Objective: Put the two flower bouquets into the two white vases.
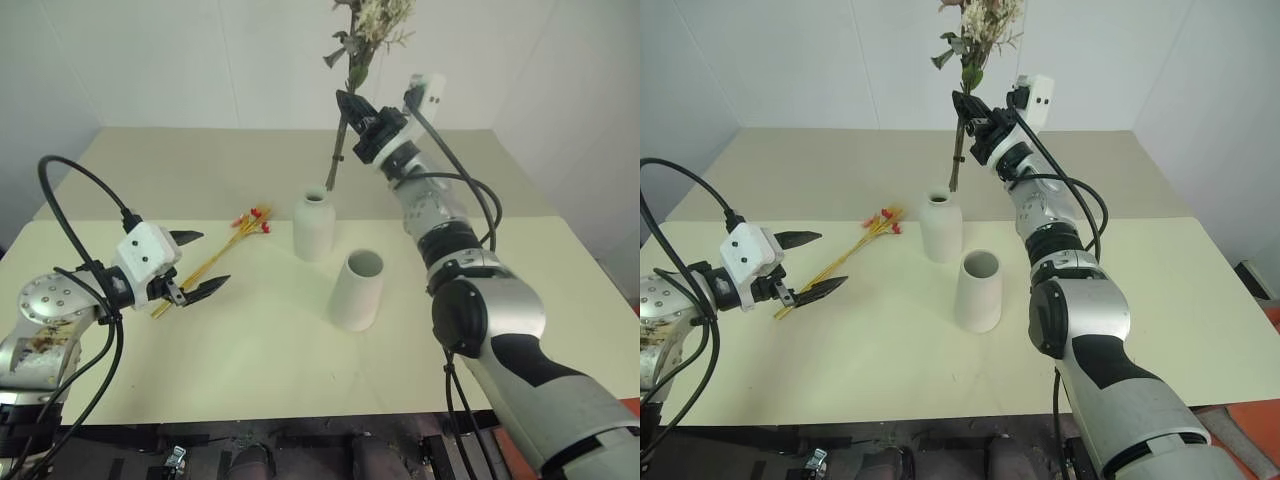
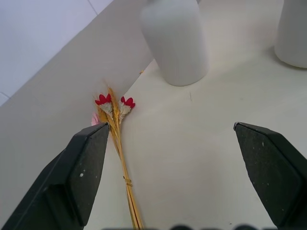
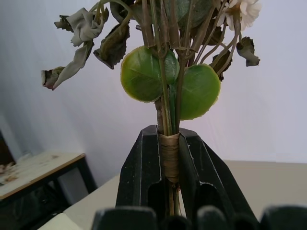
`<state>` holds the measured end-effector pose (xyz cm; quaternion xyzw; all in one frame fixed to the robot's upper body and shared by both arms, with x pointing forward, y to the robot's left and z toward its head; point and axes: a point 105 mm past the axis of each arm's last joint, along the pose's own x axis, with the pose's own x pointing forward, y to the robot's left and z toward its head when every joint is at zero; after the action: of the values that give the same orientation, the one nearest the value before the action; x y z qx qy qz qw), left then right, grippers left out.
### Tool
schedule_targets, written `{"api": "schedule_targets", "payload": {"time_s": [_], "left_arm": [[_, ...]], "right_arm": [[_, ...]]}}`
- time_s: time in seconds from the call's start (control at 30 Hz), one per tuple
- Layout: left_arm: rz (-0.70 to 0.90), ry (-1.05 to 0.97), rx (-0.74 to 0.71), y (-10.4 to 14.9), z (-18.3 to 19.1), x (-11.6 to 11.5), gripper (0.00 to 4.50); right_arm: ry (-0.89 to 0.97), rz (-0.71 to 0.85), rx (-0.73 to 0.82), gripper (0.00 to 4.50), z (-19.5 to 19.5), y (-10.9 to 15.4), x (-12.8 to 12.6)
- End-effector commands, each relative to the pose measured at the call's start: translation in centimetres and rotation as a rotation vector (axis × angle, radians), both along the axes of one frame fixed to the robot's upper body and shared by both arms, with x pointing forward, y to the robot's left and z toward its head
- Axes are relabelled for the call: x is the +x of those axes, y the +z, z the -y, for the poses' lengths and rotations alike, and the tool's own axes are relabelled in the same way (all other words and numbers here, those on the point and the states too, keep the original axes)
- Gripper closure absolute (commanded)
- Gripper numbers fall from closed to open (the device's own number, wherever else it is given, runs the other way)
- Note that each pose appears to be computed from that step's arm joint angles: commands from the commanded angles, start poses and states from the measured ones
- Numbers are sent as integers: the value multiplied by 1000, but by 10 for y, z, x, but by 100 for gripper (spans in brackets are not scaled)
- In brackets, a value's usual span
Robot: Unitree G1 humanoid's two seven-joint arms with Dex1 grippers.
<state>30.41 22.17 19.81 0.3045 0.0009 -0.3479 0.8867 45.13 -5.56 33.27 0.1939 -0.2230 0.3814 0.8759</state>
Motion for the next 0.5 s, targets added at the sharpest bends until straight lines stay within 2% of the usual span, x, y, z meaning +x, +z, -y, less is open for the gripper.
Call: {"api": "schedule_targets", "payload": {"time_s": [0.03,0.27,0.5], "left_arm": [[52,14,-6,13,-1,-5,0],[55,27,-10,14,-3,-7,0],[61,39,-7,18,-6,-12,0]], "right_arm": [[50,76,32,429,-10,29,-10],[77,86,-3,429,-28,27,-13],[21,128,-70,429,-25,13,-12]]}}
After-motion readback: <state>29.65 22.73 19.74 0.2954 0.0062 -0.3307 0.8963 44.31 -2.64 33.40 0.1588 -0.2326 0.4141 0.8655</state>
